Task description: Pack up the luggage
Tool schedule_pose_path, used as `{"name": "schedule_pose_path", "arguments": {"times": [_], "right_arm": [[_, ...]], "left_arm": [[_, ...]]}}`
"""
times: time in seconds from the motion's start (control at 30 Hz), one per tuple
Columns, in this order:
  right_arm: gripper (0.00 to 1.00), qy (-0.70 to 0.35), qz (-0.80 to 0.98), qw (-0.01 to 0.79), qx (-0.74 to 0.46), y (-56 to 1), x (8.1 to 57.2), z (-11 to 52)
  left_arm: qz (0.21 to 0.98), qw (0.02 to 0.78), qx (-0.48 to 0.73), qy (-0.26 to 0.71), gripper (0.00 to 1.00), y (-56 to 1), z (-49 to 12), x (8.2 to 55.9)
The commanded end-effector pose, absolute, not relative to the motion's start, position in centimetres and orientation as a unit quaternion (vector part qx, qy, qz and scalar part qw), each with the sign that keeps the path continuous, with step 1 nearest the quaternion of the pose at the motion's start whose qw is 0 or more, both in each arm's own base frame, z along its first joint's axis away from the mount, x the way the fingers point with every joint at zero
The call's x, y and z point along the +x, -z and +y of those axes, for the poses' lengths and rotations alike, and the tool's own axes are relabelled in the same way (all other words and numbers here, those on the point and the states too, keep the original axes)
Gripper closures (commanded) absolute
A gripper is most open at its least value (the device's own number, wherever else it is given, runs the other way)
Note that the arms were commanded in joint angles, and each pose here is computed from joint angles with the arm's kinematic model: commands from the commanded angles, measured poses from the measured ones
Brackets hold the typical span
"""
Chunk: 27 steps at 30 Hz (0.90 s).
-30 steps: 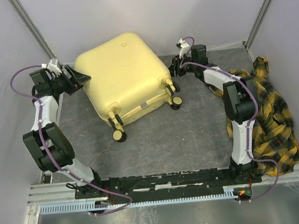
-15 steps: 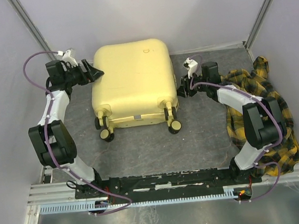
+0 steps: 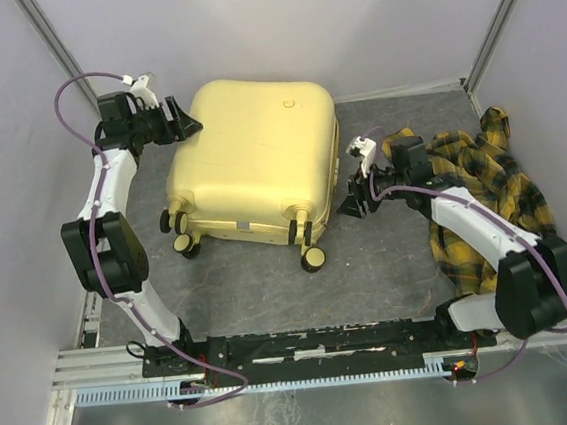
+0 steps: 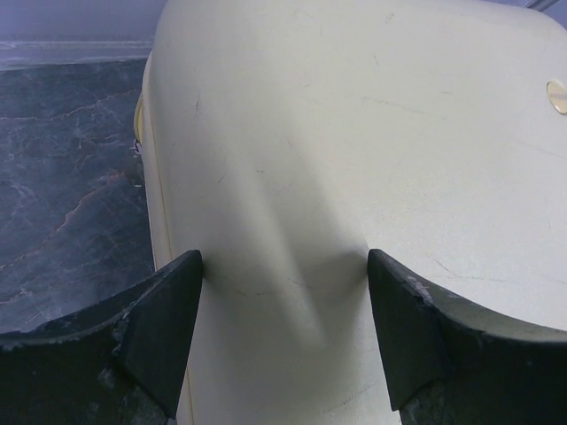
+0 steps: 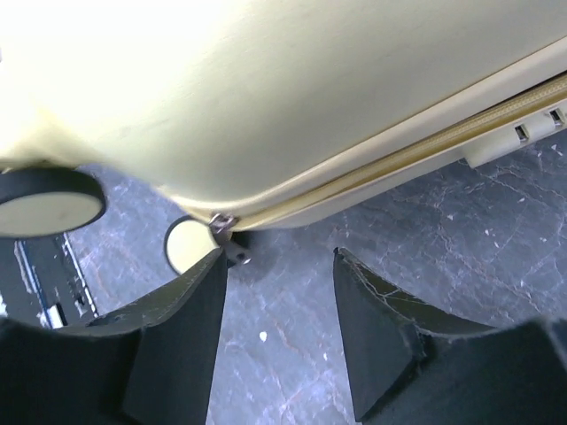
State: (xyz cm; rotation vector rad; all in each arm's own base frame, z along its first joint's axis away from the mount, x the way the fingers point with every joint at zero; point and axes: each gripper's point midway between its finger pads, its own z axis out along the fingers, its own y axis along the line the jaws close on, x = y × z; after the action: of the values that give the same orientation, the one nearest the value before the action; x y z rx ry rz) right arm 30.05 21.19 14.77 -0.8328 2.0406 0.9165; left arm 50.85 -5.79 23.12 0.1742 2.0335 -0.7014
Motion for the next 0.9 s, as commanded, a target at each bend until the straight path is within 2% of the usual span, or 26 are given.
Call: {"name": "schedule_pose_path", "arguments": {"times": [0.0, 0.17, 0.37, 0.57, 0.87], "right_arm": [[0.38, -0.384, 0.777, 0.365, -0.341, -16.5, 26.7, 20.6], [0.3, -0.376, 0.794, 0.362, -0.313, -14.6, 24.5, 21.1], [0.31, -0.272, 0.795, 0.462, -0.283, -14.2, 25.6, 19.7], [0.31, -0.239, 0.784, 0.478, -0.316, -12.3, 25.2, 20.6], [0.33, -0.219, 0.754, 0.511, -0.35, -12.4, 25.6, 24.8]], "left_arm": [[0.857, 0.426, 0.104, 0.27, 0.21, -21.7, -6.6, 47.5], [0.849, 0.443, 0.113, 0.266, 0.2, -23.4, -6.7, 45.6], [0.848, 0.452, 0.096, 0.26, 0.19, -24.1, -6.6, 44.2], [0.85, 0.453, 0.083, 0.256, 0.19, -23.7, -6.4, 43.4], [0.849, 0.46, 0.076, 0.249, 0.19, -24.0, -6.3, 42.4]]}}
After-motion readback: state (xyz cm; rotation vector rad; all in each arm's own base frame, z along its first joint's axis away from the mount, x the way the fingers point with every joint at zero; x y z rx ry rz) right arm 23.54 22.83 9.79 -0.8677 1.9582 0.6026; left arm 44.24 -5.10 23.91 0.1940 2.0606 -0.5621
